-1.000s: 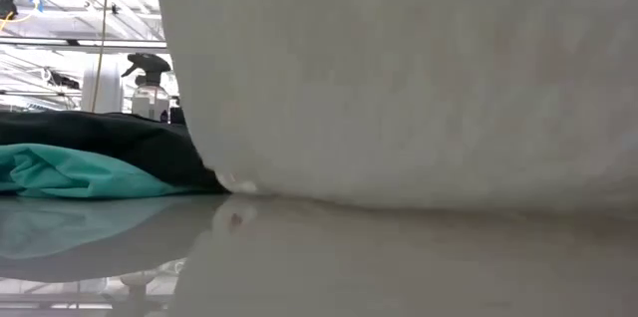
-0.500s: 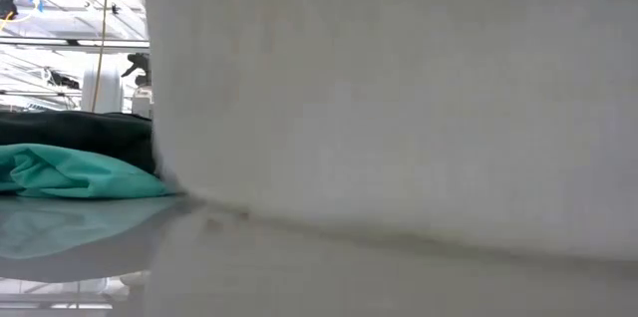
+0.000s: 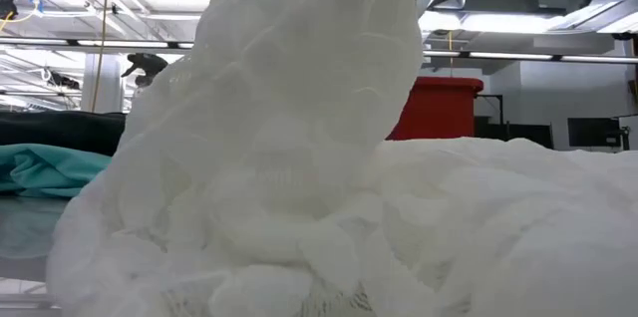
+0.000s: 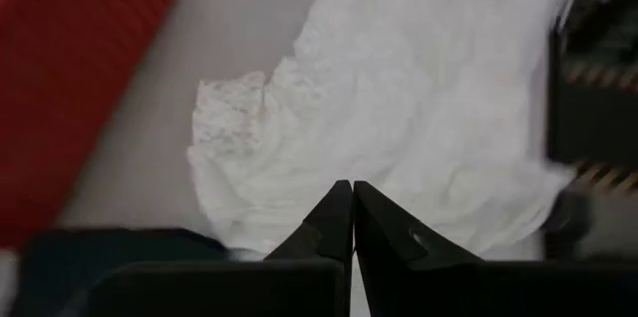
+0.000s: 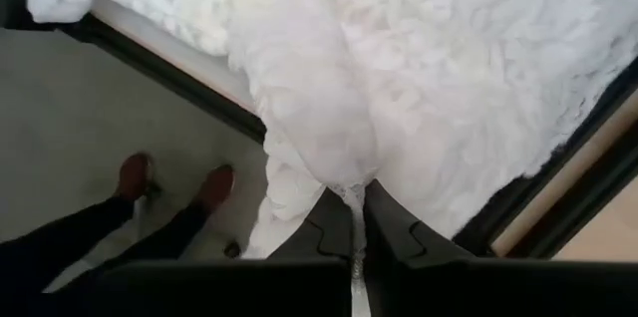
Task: Fold laundry
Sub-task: Fold the white dress
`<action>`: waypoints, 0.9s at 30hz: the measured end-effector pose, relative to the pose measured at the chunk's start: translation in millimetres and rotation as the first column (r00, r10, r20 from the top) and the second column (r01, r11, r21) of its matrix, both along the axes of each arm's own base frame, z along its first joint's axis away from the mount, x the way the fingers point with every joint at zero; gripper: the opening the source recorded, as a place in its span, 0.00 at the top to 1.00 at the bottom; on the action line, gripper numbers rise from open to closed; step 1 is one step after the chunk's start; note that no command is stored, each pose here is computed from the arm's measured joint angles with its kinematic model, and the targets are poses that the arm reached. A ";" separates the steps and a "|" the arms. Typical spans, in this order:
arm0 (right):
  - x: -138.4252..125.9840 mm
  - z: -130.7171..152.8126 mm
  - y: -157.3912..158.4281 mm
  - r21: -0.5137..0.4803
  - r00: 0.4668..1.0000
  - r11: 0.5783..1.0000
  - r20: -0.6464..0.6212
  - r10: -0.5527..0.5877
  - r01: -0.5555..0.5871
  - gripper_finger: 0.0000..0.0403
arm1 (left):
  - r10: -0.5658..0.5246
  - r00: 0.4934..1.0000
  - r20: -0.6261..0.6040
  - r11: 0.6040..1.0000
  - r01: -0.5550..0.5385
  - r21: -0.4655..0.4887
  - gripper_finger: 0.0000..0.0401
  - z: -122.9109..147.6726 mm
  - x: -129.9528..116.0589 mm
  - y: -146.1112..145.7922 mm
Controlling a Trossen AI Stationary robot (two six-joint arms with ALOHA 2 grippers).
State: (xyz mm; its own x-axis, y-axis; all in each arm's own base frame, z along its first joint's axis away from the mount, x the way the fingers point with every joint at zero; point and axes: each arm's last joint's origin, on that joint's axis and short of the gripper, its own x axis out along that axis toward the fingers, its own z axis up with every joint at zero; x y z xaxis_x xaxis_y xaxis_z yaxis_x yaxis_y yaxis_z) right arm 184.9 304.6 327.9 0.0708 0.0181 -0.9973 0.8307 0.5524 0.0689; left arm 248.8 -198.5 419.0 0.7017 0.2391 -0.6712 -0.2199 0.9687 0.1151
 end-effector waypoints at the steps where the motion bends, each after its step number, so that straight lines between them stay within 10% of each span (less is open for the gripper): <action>1: 0.0 -0.3 0.2 -0.002 1.000 1.000 0.000 0.010 -0.010 0.93 | -0.040 0.999 -0.005 0.998 0.041 0.057 1.00 -5.8 -2.2 -8.5; 7: -5.4 -0.3 3.4 -0.003 0.999 0.999 0.000 0.041 -0.041 0.92 | -0.367 0.930 0.005 0.890 0.350 0.294 1.00 -25.7 -10.0 -54.5; 15: -8.7 -0.4 5.3 -0.003 0.999 0.999 0.000 0.052 -0.052 0.93 | -0.648 0.760 -0.046 0.753 0.648 0.115 0.86 -36.3 27.1 -46.8; 22: -8.5 -0.5 5.7 -0.001 0.999 0.999 0.001 0.052 -0.052 0.92 | -0.833 0.544 -0.102 0.545 0.838 0.024 0.65 -58.0 64.4 -34.0; 27: -8.4 -0.5 6.6 0.007 0.999 0.999 0.006 0.053 -0.053 0.92 | -0.874 0.441 -0.203 0.433 0.897 0.085 0.53 -87.5 84.0 -41.5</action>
